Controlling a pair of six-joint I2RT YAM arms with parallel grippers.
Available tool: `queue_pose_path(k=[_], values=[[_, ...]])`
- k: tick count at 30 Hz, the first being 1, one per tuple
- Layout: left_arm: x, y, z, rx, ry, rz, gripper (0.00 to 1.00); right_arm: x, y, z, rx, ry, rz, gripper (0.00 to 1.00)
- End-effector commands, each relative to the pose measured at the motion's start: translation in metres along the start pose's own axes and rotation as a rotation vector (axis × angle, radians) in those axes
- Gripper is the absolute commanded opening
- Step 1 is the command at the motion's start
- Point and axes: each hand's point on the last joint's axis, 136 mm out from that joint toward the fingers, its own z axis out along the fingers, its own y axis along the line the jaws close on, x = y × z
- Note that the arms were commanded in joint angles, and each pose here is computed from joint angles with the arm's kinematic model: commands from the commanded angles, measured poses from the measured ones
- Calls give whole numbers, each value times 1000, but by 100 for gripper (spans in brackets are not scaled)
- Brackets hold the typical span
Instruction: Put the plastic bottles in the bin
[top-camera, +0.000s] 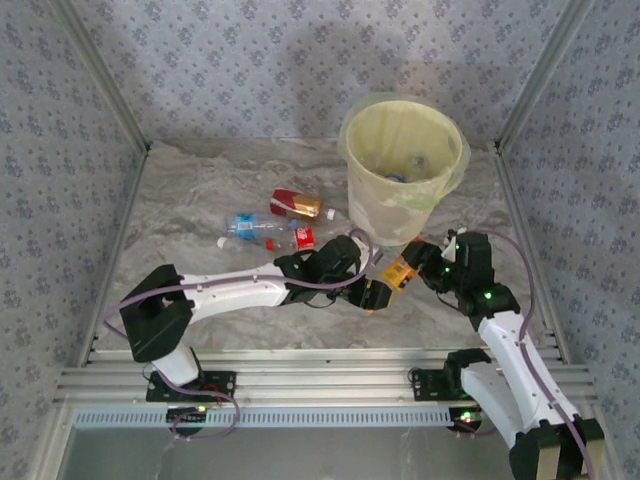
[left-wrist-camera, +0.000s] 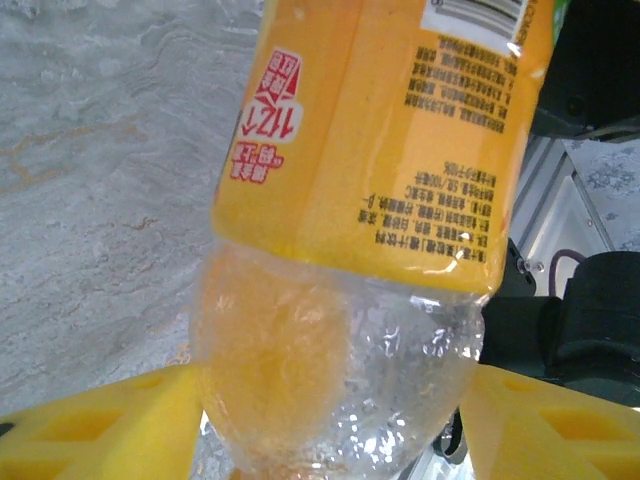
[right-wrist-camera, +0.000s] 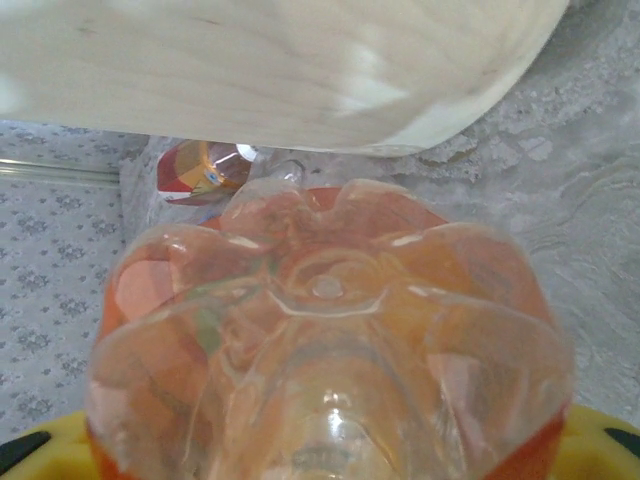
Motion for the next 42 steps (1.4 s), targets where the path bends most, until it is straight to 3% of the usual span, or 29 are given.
queue_pose_path(k=[1,6,11,15,20,26,32,37,42], values=[[-21,-24,-26,45,-98,41,81,-13,41,-19,-92,-29,-101,52],[-48,-49,-75,79,-256,128,99,-31,101,-45,-190,-33,-260,52],[-54,-51,-115,37,-349,253,100,-67,163,-66,-259,-86,-379,52],[-46,-35,-132,-77,-332,361,100,-108,211,-80,-280,-194,-495,52],[-34,2,-140,-268,-258,482,100,-162,238,-78,-216,-319,-556,53],[-37,49,-145,-342,-199,424,98,-213,234,-63,-67,-426,-578,53],[-38,76,-137,-358,-104,425,95,-242,218,-35,66,-433,-604,54],[-44,95,-125,-372,-30,425,91,-255,211,-18,123,-423,-624,54],[-50,119,-105,-409,57,440,89,-246,191,8,189,-335,-654,58]])
